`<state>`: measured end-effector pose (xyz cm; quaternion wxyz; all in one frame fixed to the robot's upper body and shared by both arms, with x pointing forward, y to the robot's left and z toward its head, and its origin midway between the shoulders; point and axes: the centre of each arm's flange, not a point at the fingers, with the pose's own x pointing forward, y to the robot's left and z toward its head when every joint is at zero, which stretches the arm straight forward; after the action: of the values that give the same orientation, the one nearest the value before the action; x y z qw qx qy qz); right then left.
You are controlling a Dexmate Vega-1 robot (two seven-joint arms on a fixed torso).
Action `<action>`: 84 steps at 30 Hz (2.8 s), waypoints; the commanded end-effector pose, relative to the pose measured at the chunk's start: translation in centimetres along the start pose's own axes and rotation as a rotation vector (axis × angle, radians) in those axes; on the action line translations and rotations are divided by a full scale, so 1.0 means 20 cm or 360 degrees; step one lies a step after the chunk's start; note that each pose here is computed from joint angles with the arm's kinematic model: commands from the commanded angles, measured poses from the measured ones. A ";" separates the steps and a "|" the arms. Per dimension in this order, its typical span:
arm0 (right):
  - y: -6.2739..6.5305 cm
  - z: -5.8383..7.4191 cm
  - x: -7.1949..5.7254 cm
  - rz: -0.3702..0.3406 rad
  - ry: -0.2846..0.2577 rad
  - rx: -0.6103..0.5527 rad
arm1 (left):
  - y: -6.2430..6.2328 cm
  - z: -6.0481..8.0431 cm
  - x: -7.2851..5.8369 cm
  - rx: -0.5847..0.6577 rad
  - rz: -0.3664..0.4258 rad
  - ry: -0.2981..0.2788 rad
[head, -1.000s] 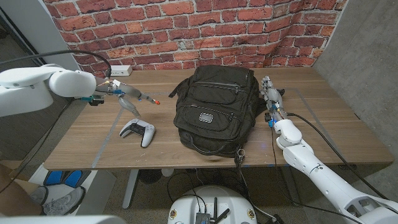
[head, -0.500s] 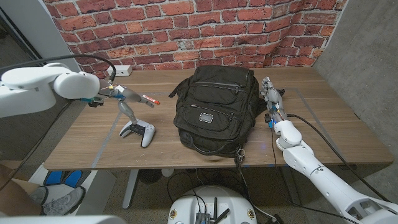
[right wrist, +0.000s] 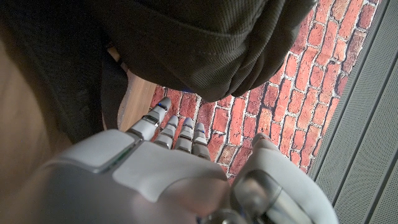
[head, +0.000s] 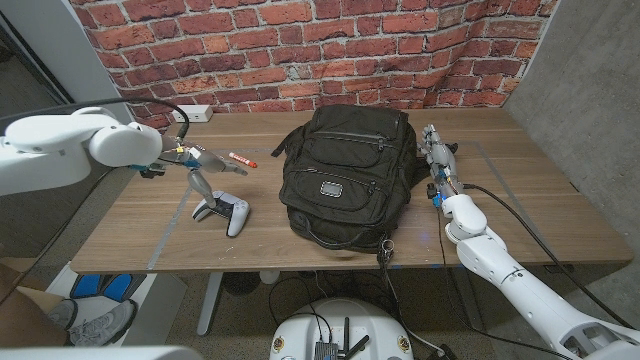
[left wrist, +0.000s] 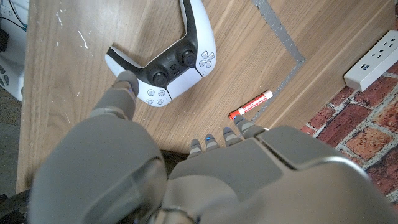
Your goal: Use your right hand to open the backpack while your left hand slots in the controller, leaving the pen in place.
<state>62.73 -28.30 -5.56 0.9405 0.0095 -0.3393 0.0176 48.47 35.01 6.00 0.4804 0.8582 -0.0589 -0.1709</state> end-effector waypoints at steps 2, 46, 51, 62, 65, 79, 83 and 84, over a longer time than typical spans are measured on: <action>-0.01 0.00 -0.01 -0.0026 0.0009 -0.0015 | -0.06 0.00 0.02 0.0002 0.0055 -0.0009; -0.03 0.02 0.01 -0.0061 0.0028 -0.0044 | -0.32 0.04 0.13 -0.0026 0.0121 0.0051; -0.04 0.02 0.00 -0.0064 0.0029 -0.0041 | -0.36 0.05 0.15 -0.0047 0.0146 0.0039; -0.04 0.03 -0.01 -0.0066 0.0030 -0.0049 | -0.45 0.08 0.17 -0.0073 0.0264 0.0062; -0.04 0.03 -0.01 -0.0065 0.0029 -0.0051 | -0.48 0.08 0.18 -0.0089 0.0307 0.0075; -0.03 0.03 -0.01 -0.0065 0.0030 -0.0053 | -0.54 0.09 0.20 -0.0126 0.0375 0.0094; -0.03 0.03 -0.02 -0.0069 0.0032 -0.0054 | -0.55 0.10 0.21 -0.0121 0.0404 0.0083; -0.03 0.03 -0.02 -0.0067 0.0033 -0.0054 | -0.55 0.10 0.21 -0.0123 0.0410 0.0086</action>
<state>62.17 -28.97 -5.22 0.9438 0.0012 -0.3306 -0.0064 50.83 37.96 -4.38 0.5262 0.8342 -0.1325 -0.0982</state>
